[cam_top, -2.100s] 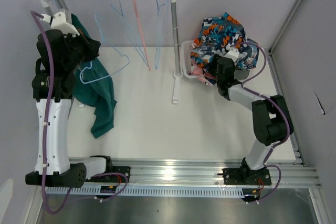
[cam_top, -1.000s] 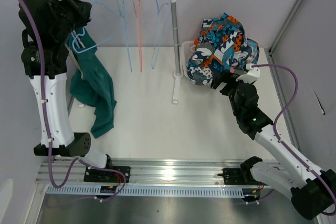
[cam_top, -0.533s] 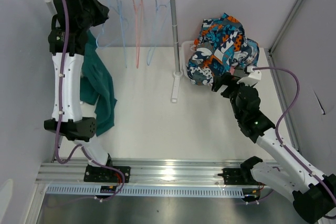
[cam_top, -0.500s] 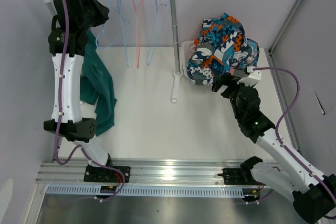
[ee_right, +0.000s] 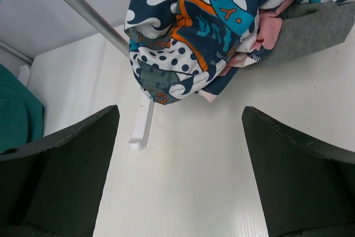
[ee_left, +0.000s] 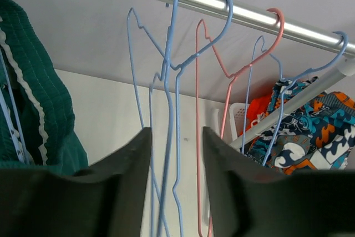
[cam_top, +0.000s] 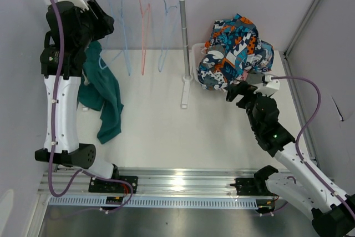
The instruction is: Remove the shorts from the hanger
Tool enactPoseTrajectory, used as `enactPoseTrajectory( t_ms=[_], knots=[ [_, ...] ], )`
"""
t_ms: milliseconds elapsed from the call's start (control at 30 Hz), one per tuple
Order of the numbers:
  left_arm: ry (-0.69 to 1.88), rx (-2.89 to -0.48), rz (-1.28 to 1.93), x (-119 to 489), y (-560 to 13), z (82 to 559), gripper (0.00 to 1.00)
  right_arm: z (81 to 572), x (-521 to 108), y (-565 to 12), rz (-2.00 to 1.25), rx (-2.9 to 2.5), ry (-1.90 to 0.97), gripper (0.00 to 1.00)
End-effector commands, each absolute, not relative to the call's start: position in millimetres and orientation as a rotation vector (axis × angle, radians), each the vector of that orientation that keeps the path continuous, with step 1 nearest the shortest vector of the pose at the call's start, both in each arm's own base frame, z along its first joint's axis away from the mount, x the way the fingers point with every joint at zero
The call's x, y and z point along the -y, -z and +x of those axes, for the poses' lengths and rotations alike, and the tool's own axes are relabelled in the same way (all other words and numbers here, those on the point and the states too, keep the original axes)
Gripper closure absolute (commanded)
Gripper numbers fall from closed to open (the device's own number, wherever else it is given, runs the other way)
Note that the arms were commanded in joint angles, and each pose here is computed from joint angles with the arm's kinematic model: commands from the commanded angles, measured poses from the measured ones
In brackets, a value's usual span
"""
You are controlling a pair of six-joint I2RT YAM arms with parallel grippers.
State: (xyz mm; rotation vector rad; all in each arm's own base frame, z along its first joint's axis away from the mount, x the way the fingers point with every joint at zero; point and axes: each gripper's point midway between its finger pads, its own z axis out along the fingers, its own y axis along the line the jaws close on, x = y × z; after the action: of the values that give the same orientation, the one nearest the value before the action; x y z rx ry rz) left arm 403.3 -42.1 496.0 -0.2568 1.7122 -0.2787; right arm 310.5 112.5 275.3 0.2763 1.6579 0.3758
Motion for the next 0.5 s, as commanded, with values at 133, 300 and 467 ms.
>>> enactPoseTrajectory(
  t_ms=[133, 300, 467],
  knots=[
    [0.256, -1.606, -0.251, 34, -539, 370, 0.18, 295, -102, -280, 0.289, -1.639, -0.373, 0.01],
    [0.143, -1.562, -0.287, 13, -552, 356, 0.14, 290, -99, -275, 0.287, -1.647, -0.368, 0.01],
    [-0.068, -1.578, -0.430, -31, -533, 355, 0.11, 287, -98, -274, 0.272, -1.645, -0.363, 0.01]
  ],
)
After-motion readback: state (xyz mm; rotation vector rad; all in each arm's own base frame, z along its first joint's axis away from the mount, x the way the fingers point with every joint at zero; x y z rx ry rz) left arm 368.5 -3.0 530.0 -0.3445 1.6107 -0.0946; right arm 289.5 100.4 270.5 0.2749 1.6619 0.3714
